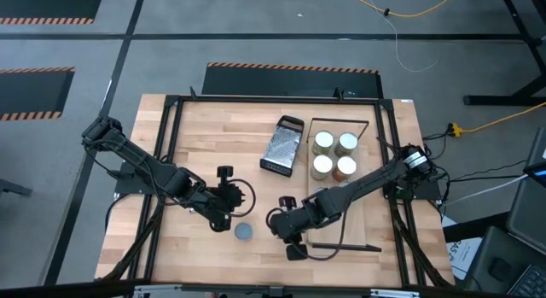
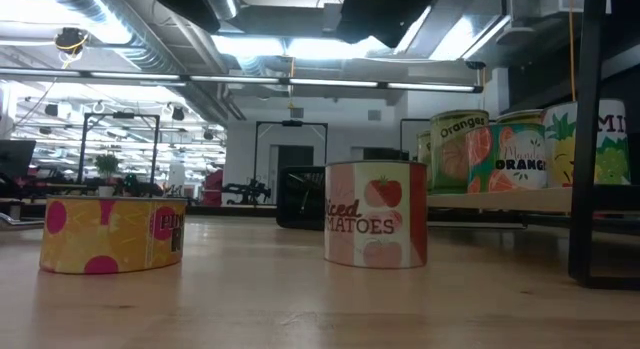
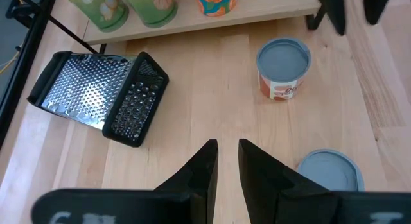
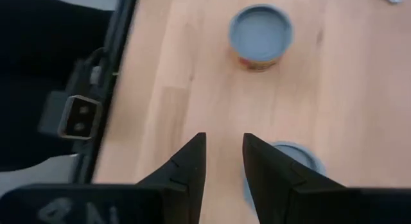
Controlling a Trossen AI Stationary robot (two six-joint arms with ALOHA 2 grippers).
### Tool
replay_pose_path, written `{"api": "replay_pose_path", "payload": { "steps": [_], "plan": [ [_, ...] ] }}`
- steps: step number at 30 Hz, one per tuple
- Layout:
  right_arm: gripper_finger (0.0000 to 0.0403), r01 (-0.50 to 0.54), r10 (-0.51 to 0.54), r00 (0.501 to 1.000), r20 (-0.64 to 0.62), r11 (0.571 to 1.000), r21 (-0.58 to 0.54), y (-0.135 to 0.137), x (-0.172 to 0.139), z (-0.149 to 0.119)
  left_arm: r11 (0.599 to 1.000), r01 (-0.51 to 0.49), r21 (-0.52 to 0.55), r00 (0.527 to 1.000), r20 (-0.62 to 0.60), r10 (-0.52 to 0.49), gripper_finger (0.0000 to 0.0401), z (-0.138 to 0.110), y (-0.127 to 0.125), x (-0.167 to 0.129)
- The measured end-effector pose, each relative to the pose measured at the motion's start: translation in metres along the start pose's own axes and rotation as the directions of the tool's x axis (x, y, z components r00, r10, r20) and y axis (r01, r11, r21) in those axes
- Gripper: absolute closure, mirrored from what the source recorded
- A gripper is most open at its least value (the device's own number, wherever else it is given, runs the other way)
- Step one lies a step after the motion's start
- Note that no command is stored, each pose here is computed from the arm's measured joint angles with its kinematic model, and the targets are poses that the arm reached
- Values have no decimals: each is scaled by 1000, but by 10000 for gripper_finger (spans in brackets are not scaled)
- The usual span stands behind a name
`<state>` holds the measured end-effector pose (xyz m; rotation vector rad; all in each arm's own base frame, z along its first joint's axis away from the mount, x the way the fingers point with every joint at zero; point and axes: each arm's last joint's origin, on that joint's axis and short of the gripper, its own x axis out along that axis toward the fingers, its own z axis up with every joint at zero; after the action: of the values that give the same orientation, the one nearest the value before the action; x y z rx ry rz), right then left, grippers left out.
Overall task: Pick and place cans onto a shelf
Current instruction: Put the canned diced tomatoes on the shelf
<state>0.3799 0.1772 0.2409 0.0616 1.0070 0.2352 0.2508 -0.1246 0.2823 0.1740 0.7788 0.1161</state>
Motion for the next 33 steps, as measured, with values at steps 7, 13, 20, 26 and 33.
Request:
{"api": "replay_pose_path", "payload": {
  "steps": [7,13,20,26,33],
  "plan": [
    [296,56,-56,998,8,998,19,0,1,-1,1000,0,0,1000,0,0,346,0,0,0],
    [296,83,-83,996,-11,995,47,-1,8,-4,1000,0,0,1000,0,0,346,0,0,0],
    [296,113,-108,992,-72,991,67,-3,29,-12,1000,9,4,1000,6,-9,346,0,-3,-2],
    [296,155,-149,985,-88,986,64,-5,34,-14,1000,19,10,1000,12,-19,346,0,-5,-3],
    [296,184,-176,980,-89,979,91,-6,37,-15,1000,19,-7,1000,11,-19,346,0,-5,-3]
  ]
}}
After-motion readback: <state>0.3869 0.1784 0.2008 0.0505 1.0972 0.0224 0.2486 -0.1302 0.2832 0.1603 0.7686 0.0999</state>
